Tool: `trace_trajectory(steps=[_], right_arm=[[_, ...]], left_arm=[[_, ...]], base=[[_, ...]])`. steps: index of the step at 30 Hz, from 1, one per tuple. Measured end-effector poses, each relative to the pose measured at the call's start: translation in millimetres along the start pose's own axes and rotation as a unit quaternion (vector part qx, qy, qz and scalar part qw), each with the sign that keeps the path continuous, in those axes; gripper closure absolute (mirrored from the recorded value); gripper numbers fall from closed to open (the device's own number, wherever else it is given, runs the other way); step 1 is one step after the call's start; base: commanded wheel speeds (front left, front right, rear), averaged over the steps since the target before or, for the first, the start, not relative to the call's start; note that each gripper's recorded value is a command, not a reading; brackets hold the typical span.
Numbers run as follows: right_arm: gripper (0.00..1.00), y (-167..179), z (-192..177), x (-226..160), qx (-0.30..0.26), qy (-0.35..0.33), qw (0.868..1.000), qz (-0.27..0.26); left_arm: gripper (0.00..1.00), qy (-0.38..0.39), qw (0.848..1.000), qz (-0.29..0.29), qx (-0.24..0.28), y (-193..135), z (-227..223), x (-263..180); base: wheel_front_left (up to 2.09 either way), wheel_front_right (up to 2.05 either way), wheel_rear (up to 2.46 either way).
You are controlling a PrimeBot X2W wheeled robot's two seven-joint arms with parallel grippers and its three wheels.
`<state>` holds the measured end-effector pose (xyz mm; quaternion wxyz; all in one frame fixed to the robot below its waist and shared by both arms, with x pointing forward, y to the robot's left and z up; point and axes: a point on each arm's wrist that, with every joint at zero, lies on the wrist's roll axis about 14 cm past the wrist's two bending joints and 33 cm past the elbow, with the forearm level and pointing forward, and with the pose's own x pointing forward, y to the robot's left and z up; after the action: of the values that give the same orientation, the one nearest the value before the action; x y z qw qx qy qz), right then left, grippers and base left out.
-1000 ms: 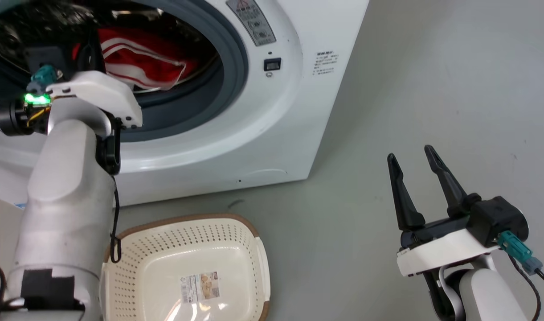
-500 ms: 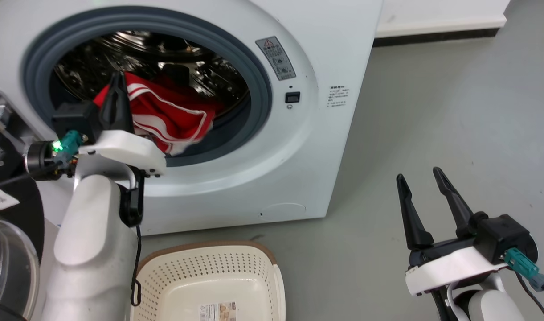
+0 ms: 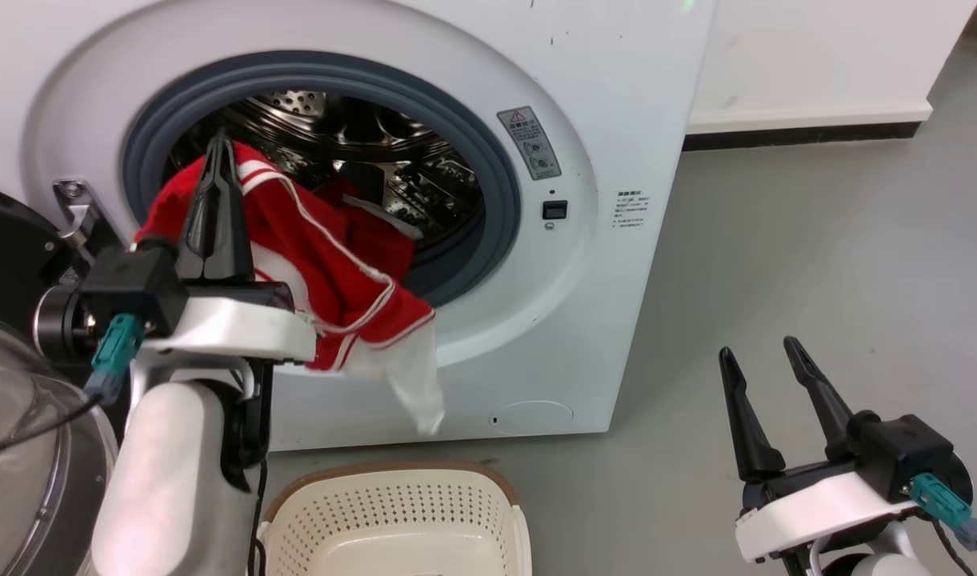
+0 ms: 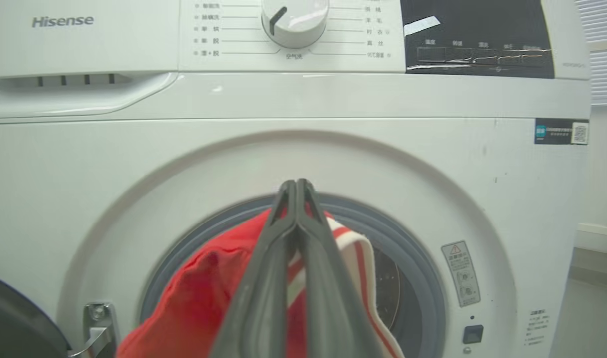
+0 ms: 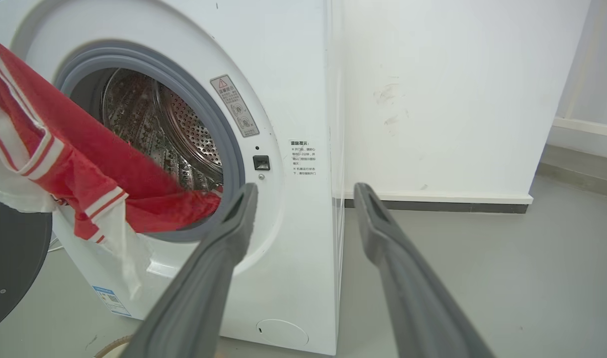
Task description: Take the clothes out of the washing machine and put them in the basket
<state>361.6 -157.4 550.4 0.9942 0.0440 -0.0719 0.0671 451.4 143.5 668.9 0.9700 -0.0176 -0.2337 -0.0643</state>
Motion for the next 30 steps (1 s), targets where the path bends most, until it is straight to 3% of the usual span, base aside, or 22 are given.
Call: trace_trajectory(steps=[6, 21, 30], right_arm=[[0.00, 6.8, 0.6, -1.4, 0.001, 0.002, 1.000, 0.010], [0.00, 8.6, -1.3, 1.8, 0.000, 0.006, 1.000, 0.013], [0.00, 14.9, -16.3, 13.9, 0.003, 0.026, 0.999, 0.026]], left_arm=[[1.00, -0.001, 1.000, -0.004, -0.001, -7.5, 19.1, -23.6], [1.00, 0.100, 0.994, 0.022, -0.037, -21.2, -12.0, -99.2], [1.00, 0.246, 0.965, 0.066, -0.056, -16.4, -89.4, -157.4]], base=[[0.00, 0.00, 0.00], [0.00, 0.00, 0.00], [0.00, 0.00, 0.00]])
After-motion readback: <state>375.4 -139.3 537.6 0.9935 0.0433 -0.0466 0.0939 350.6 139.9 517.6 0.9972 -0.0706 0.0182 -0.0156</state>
